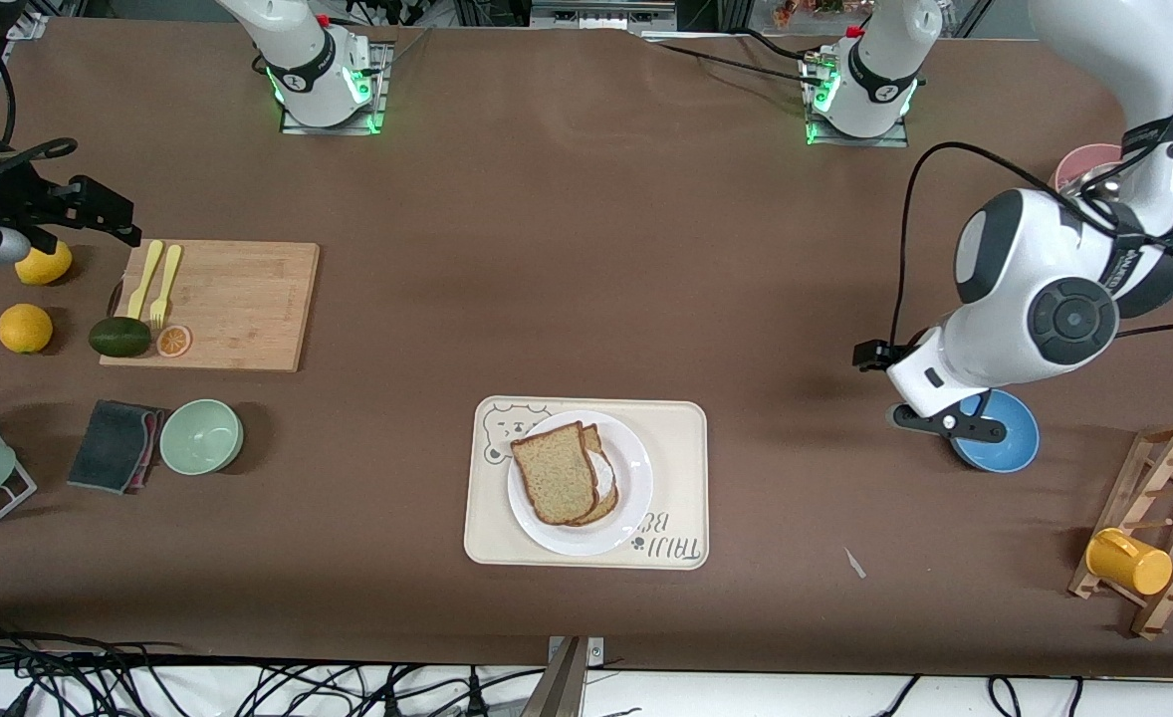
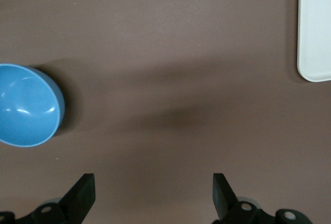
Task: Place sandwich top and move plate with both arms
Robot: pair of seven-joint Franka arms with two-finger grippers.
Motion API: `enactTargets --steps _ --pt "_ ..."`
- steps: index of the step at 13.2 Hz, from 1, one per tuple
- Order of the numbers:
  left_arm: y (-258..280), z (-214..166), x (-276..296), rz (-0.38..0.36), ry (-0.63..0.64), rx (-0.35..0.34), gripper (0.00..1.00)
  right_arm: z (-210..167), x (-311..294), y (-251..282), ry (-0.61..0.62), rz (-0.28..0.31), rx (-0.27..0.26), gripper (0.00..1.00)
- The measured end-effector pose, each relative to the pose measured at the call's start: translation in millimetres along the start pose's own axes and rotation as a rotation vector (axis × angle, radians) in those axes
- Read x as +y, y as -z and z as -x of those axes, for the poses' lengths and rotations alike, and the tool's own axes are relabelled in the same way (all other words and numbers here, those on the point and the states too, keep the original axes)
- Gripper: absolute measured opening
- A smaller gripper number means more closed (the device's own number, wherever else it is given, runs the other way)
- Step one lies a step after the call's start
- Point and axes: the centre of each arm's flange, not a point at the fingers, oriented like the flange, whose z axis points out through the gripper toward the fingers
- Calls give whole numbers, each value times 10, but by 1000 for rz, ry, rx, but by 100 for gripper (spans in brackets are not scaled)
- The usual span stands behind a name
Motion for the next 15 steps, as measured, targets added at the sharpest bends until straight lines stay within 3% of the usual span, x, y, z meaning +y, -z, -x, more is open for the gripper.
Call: enactTargets --steps 6,10,15 --pt "889 590 -479 -3 83 45 100 2 5 -2 -1 0 -2 100" --pt "1355 1193 -600 -15 73 66 100 3 8 -2 -2 0 -2 100" --pt "1463 1810 -881 -21 68 78 100 4 10 -2 -2 0 -3 100"
